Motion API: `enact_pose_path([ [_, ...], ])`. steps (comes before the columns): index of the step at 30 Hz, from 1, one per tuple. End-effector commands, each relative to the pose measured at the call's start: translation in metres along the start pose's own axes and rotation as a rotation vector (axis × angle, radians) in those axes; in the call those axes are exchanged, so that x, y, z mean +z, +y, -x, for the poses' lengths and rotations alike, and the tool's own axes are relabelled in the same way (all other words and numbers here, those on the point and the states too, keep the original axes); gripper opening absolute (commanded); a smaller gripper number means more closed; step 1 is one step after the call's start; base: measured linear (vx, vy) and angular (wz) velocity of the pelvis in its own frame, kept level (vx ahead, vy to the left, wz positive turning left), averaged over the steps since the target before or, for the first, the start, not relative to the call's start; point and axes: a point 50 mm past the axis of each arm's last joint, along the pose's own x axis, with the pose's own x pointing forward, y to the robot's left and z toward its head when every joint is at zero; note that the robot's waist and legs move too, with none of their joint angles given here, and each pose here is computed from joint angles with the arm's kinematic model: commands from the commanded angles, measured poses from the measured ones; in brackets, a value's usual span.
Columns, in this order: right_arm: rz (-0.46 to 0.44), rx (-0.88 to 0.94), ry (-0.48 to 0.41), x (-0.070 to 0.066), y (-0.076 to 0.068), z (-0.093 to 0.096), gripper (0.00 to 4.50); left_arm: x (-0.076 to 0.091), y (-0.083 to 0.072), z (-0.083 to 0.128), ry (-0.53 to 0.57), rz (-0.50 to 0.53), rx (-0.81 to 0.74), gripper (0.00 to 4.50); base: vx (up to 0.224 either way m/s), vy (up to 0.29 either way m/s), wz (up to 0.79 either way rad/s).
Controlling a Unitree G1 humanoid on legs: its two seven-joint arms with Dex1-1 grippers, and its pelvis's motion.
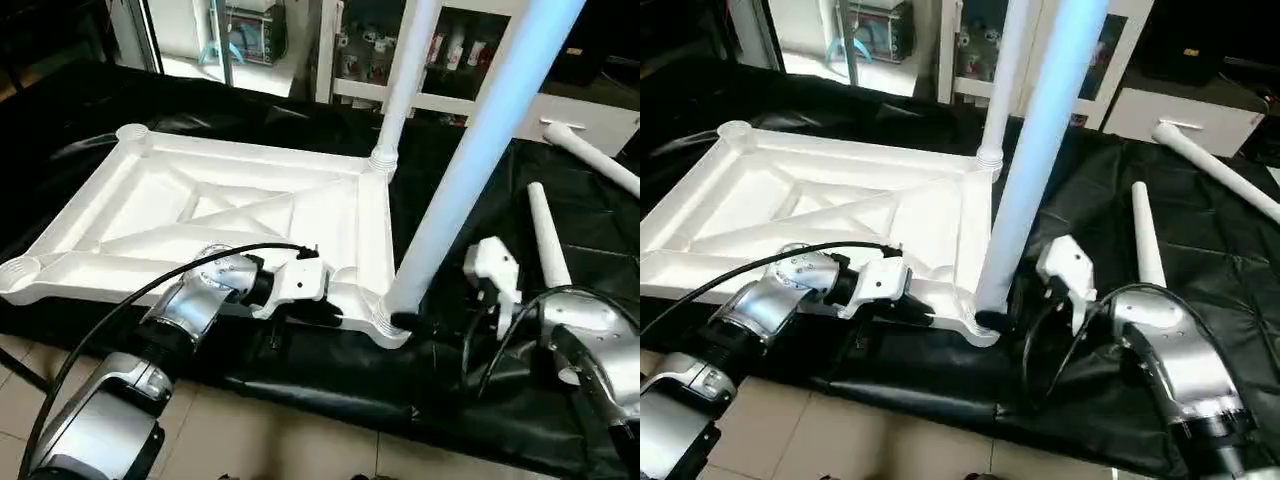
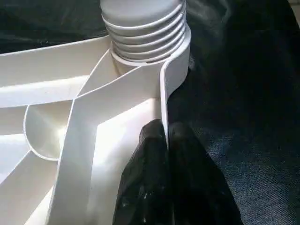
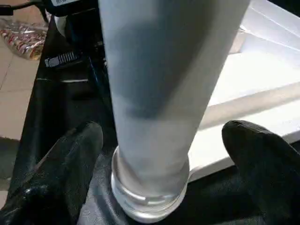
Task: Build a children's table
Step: Rotate leg to tighten
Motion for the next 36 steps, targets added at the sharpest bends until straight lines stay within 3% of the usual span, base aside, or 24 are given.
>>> enact_pose_path([
  [1, 0.023, 0.022, 0.016, 0.000, -0.001, -0.001, 4.20, -0.011, -0.012, -0.005, 0.051, 0.013, -0.081, 0.00, 0.000, 0.000, 0.00],
  [5, 0.026, 0.054, 0.017, 0.000, -0.004, -0.010, 4.06, -0.011, -0.013, -0.004, 0.054, 0.010, -0.080, 0.00, 0.000, 0.000, 0.00],
  [7, 0.028, 0.062, 0.013, 0.001, -0.005, -0.013, 3.73, -0.012, -0.013, -0.004, 0.052, 0.012, -0.079, 0.00, 0.000, 0.000, 0.00],
  [14, 0.030, 0.085, 0.006, 0.001, -0.009, -0.016, 3.19, -0.011, -0.012, -0.004, 0.056, 0.010, -0.076, 0.00, 0.000, 0.000, 0.00],
  [25, 0.008, 0.159, 0.062, -0.011, -0.004, -0.019, 2.18, -0.014, -0.014, -0.003, 0.079, 0.021, -0.095, 0.00, 0.000, 0.000, 0.00],
  [29, -0.016, 0.100, 0.090, -0.018, -0.007, -0.023, 2.08, -0.015, -0.014, -0.003, 0.076, 0.040, -0.083, 0.00, 0.000, 0.000, 0.00],
  [33, -0.088, -0.053, 0.123, -0.033, -0.014, -0.030, 2.04, -0.013, -0.014, -0.005, 0.050, 0.059, -0.073, 0.00, 0.000, 0.000, 0.00],
  [36, -0.138, -0.161, 0.111, -0.036, -0.018, -0.037, 2.04, -0.009, -0.010, -0.007, 0.027, 0.073, -0.038, 0.00, 0.000, 0.000, 0.00],
])
